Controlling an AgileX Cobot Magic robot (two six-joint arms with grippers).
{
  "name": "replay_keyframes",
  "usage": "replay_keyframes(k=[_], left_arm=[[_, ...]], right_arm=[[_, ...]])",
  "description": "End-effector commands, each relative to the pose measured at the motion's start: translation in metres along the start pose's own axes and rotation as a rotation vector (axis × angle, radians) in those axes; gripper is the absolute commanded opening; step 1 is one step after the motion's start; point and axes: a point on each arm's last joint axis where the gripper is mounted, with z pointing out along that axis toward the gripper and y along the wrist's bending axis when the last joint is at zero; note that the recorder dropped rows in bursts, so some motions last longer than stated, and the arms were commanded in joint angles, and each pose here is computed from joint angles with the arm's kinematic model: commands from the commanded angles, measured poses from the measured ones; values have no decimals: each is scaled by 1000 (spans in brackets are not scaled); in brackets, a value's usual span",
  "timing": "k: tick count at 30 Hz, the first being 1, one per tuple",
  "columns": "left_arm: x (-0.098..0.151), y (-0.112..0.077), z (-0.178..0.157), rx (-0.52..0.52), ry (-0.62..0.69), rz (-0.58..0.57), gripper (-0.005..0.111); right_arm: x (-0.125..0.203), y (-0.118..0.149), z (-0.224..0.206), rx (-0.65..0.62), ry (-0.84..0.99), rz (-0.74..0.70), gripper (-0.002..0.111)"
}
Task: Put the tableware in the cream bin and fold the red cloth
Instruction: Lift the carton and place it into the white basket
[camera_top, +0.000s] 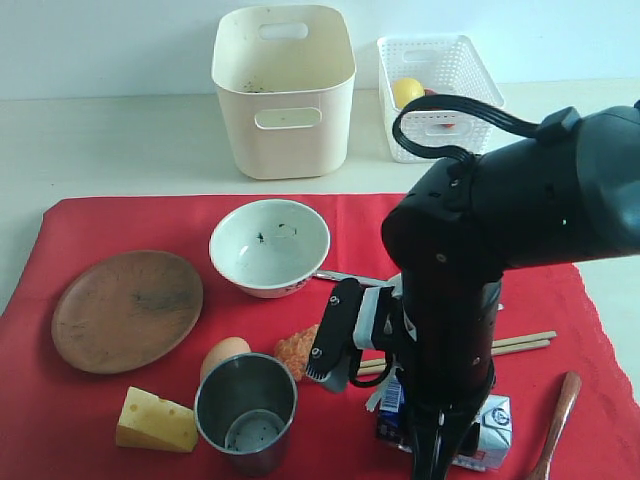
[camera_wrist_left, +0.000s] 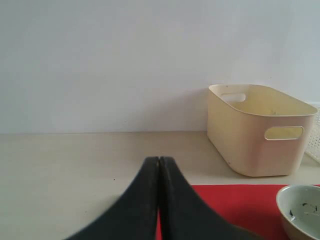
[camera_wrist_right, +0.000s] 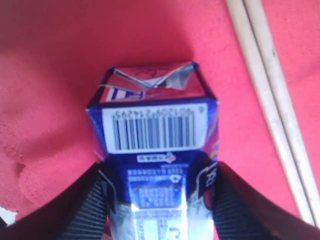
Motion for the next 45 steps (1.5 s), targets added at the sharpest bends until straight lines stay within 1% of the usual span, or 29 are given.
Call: replay_keyframes(k=[1,5,10,12,16,19,22,30,37,42,45], left_arm=[[1,0,0,6,1,-3,2],[1,0,0,6,1,-3,2],[1,0,0,6,1,-3,2],[1,0,0,6,1,-3,2],[1,0,0,6,1,-3,2],[1,0,0,6,1,-3,2],[1,0,0,6,1,-3,2],[1,0,0,6,1,-3,2],[1,0,0,6,1,-3,2],[1,0,0,6,1,-3,2],[1,0,0,6,1,-3,2]], right_arm=[[2,-6,-6,75,11,40,0],[0,-10,-25,117,-49,55,0],[-1,-12,-62,170,-182,62,0],[-1,-18,-76,241,-223,43,0],[0,-33,-102,430,-293,67,0],[0,-47,-117,561,-365,120,0],[2,-66,-127,627,-436,184,0],[16,-113,-134,631,-643,376,0],[32,-156,-139,620,-904,537,0],[39,-188,-123,582,-1018,632,0],[41,-204,-111,528,-1085,713,0]])
